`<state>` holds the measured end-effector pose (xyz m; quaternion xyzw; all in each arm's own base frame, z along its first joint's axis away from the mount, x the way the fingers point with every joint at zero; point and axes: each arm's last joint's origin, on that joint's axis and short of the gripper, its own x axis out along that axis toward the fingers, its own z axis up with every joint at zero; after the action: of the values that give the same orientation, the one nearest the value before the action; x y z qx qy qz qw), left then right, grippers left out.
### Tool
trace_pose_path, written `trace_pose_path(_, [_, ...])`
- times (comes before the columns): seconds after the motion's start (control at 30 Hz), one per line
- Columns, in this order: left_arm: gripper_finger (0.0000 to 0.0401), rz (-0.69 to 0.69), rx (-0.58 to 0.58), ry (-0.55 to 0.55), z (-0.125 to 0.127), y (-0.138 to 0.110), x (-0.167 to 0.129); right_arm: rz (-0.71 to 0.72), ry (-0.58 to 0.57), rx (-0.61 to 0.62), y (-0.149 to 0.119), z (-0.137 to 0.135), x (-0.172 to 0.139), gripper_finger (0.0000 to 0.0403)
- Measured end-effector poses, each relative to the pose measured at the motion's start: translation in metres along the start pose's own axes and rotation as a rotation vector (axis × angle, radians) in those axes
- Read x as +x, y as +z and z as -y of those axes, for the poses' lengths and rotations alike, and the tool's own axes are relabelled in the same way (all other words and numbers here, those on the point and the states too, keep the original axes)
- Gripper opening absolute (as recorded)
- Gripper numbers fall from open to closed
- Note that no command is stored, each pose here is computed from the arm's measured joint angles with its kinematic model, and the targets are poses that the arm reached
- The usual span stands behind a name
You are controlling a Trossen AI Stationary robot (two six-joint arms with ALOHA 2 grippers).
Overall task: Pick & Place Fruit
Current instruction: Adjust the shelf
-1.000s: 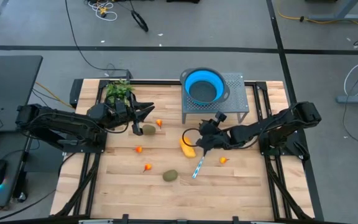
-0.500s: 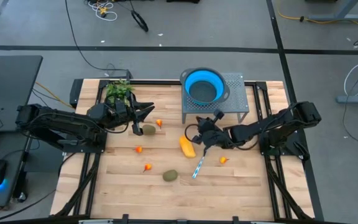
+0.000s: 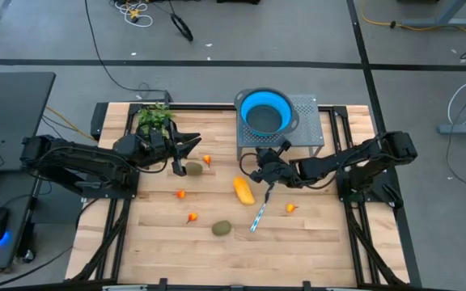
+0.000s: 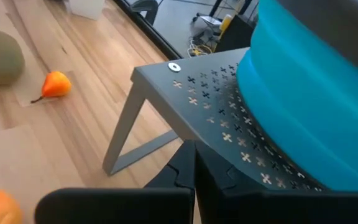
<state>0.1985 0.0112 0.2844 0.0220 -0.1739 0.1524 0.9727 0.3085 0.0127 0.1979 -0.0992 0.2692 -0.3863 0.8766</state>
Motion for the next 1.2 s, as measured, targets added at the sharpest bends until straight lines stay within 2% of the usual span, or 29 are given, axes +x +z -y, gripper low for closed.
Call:
trace_pose_path(0.27, [0.0071,0.000,0.014,0.000,0.000,0.000,0.000,-0.037,0.049,0.024,-0.001,0.005,0.009,0.0001])
trace_pose_path(0.87, [0.0071,0.000,0.011,0.000,0.000,0.000,0.000,-0.047,0.001,0.035,-0.001,0.013,0.017,0.0000])
trace_pose_path(1.2, [0.0071,0.000,0.011,0.000,0.000,0.000,0.000,-0.053,0.021,0.021,0.000,0.016,0.020,0.0000])
